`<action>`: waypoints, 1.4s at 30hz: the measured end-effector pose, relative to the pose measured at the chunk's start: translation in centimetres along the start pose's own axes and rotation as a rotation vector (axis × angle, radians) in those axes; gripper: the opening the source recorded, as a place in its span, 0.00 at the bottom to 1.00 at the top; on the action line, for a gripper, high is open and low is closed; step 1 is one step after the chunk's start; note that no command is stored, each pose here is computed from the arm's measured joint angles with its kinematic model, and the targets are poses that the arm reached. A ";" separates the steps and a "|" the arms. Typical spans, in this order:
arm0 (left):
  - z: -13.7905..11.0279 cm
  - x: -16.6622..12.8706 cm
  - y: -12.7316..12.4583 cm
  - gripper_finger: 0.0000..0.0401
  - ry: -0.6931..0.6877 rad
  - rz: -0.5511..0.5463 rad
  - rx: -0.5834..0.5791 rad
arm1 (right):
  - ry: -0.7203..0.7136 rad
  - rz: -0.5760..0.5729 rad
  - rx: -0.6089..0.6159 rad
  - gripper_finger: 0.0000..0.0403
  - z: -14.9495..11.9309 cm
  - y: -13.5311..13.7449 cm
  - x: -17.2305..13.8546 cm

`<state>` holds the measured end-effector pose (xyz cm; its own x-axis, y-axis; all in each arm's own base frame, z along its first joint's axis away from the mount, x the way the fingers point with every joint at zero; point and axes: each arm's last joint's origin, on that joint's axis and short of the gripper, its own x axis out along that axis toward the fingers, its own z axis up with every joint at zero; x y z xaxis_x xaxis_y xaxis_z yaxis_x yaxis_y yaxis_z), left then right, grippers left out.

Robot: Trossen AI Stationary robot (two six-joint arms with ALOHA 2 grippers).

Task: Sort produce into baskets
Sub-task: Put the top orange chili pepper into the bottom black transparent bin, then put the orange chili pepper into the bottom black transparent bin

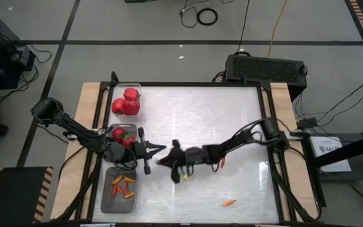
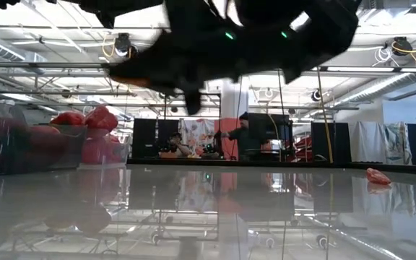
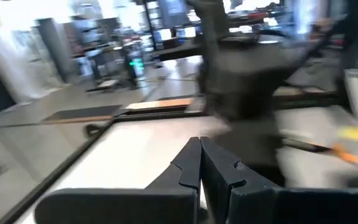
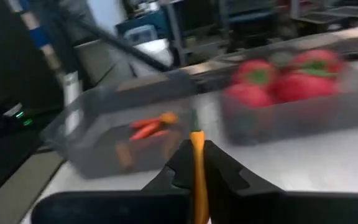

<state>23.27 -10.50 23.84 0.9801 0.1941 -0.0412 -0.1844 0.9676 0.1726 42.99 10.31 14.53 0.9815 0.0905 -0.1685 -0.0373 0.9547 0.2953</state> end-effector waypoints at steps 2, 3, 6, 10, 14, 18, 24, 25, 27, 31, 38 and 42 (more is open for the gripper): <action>0.0 0.0 0.2 0.02 0.005 0.056 -0.003 | -0.002 0.039 -0.027 0.02 -0.9 1.7 1.6; 0.0 0.0 0.2 0.02 0.008 0.084 -0.005 | -0.001 0.062 -0.043 0.03 -1.4 2.6 2.5; 0.0 -0.1 0.6 0.02 0.020 0.189 -0.011 | -0.006 0.160 -0.126 0.03 -2.4 5.0 5.3; -0.1 -0.3 0.8 0.02 0.033 0.328 -0.058 | -0.025 0.226 -0.197 0.04 -1.8 7.2 8.7; 0.0 -0.9 0.6 0.02 0.047 0.446 -0.054 | 0.015 0.216 -0.252 0.04 -1.9 8.0 11.3; 0.0 -1.5 0.0 0.02 0.063 0.487 -0.006 | -0.040 0.206 -0.266 0.04 -0.8 8.1 13.0; 0.1 -2.6 -1.1 0.02 0.080 0.455 0.090 | -0.059 0.181 -0.265 0.06 -1.3 6.4 14.1; 0.1 -2.7 -1.2 0.02 0.080 0.457 0.093 | -0.064 0.179 -0.259 0.07 -1.1 6.1 14.2; 0.2 -2.9 -1.3 0.02 0.084 0.479 0.094 | -0.087 0.177 -0.237 0.11 -0.4 5.6 14.3; 0.1 -2.9 -1.2 0.02 0.090 0.517 0.092 | -0.083 0.175 -0.214 0.24 0.0 4.5 14.5; 0.1 -3.0 -1.1 0.02 0.096 0.552 0.090 | -0.046 0.171 -0.182 0.46 -0.3 4.2 14.6; 0.2 -3.0 -1.1 0.02 0.094 0.553 0.083 | 0.023 0.166 -0.191 0.54 0.0 4.5 14.3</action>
<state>20.53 -12.18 23.93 0.7281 0.6854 -0.0090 -0.6582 0.7028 0.2701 56.88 15.87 13.49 0.9545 0.2548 -0.1550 -0.2344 0.9622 0.1385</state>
